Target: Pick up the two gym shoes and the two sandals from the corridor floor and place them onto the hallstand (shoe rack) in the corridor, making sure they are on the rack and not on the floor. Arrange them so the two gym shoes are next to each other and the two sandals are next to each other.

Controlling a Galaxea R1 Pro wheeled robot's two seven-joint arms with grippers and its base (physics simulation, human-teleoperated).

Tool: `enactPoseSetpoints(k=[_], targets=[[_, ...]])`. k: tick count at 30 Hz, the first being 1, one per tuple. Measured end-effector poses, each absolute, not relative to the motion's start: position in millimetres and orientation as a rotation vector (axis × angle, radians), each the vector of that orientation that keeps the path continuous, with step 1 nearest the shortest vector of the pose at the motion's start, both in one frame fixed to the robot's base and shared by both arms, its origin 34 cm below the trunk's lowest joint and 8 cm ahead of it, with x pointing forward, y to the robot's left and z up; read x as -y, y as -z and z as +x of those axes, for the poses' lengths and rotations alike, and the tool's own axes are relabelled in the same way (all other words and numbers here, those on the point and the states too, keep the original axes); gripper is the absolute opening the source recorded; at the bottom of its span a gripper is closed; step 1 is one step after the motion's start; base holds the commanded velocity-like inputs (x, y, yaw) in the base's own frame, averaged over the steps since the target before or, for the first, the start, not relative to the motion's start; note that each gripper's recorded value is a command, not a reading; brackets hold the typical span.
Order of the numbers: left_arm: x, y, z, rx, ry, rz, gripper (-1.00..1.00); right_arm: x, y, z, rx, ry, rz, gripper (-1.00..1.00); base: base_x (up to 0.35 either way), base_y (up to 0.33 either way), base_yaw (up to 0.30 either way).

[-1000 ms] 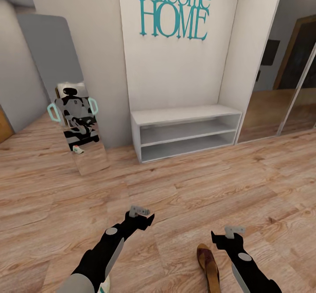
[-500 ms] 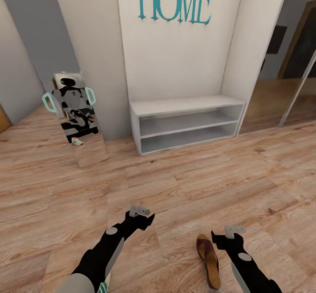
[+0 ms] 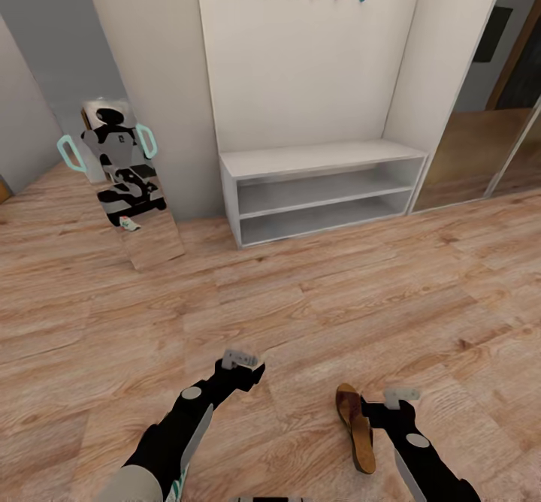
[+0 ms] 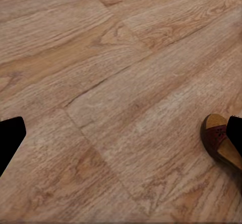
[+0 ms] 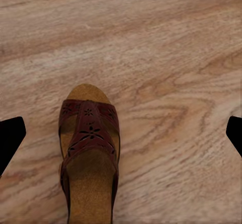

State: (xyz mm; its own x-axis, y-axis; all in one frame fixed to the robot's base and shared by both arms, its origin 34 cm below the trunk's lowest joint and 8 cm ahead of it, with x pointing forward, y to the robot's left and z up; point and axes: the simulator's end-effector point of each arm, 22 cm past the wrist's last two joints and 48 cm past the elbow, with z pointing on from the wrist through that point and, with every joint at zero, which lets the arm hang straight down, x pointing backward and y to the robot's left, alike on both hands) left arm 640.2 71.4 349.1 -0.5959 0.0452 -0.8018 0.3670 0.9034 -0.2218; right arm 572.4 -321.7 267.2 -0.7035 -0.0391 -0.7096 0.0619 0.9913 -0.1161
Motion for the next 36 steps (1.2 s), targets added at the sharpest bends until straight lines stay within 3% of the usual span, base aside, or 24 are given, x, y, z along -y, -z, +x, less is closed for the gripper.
enactPoseSetpoints(k=[36], targets=[[-70, -239, 599, -2.368, 0.514, 0.255, 1.0, 320, -170, 514, -2.546, 0.174, -0.002, 1.0, 0.0, 0.0, 0.0]])
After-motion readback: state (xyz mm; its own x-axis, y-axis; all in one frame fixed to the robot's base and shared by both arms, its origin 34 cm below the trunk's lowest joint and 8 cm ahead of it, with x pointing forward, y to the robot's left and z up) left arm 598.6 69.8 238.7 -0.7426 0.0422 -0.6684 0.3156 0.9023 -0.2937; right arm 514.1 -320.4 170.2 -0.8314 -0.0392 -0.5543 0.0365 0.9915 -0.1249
